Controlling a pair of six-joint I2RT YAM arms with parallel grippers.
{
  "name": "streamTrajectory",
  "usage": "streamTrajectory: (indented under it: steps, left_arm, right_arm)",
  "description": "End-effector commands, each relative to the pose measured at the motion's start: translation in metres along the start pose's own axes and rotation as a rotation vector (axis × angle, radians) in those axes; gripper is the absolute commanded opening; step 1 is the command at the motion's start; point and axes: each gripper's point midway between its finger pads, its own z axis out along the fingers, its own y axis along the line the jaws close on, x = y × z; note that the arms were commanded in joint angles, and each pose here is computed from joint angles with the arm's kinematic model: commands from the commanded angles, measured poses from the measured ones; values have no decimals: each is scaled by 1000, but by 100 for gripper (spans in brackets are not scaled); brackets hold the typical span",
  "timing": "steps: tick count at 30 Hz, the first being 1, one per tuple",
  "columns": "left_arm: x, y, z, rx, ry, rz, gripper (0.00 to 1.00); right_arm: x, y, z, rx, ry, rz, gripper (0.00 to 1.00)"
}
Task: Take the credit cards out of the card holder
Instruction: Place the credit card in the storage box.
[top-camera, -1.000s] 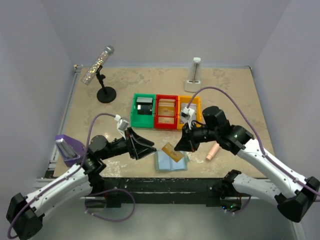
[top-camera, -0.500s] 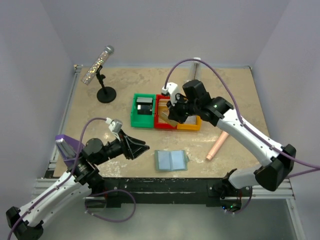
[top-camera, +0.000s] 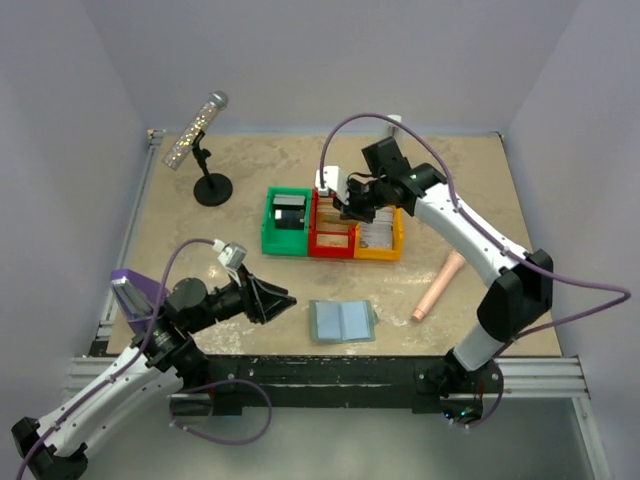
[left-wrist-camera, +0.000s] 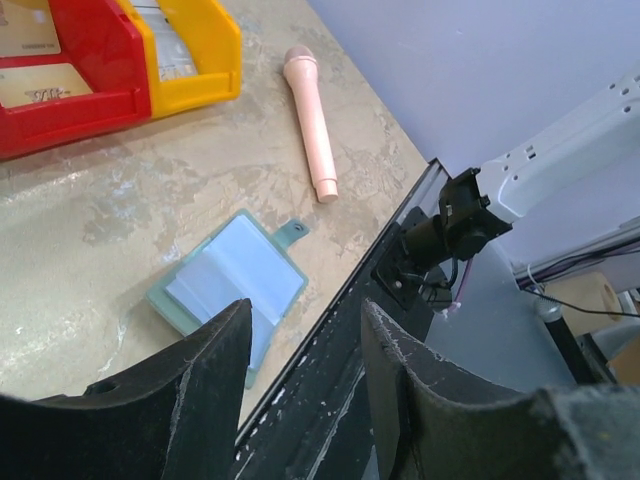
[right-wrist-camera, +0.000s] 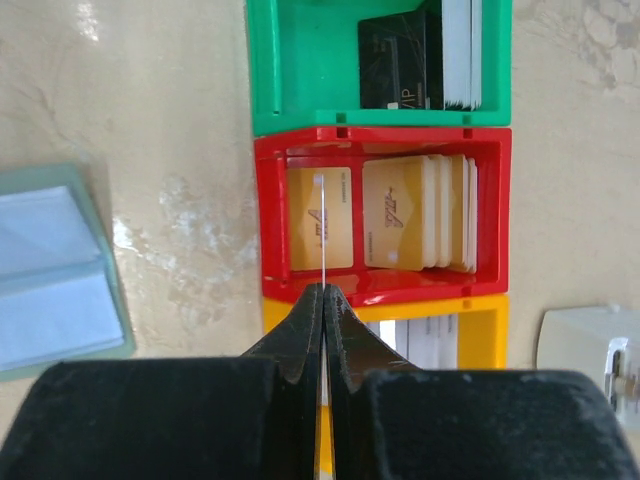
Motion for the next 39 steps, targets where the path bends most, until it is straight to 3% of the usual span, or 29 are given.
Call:
streamTrajectory:
  steps: [1,13,28,39]
  left_arm:
    - [5,2,0,6,19,9,52]
    - [22,15,2,-28,62,-24,52]
    - [26,29,6,-99,97,-11,52]
    - [28,34,8,-121,112,-11,52]
  right_arm:
    - [0,-9,9,-72,7,-139,0]
    - [16,-48,48,-89,59,-105,0]
    - [30,-65,84,-126,85,-52,0]
    - [48,-79,85,-90,147,-34,0]
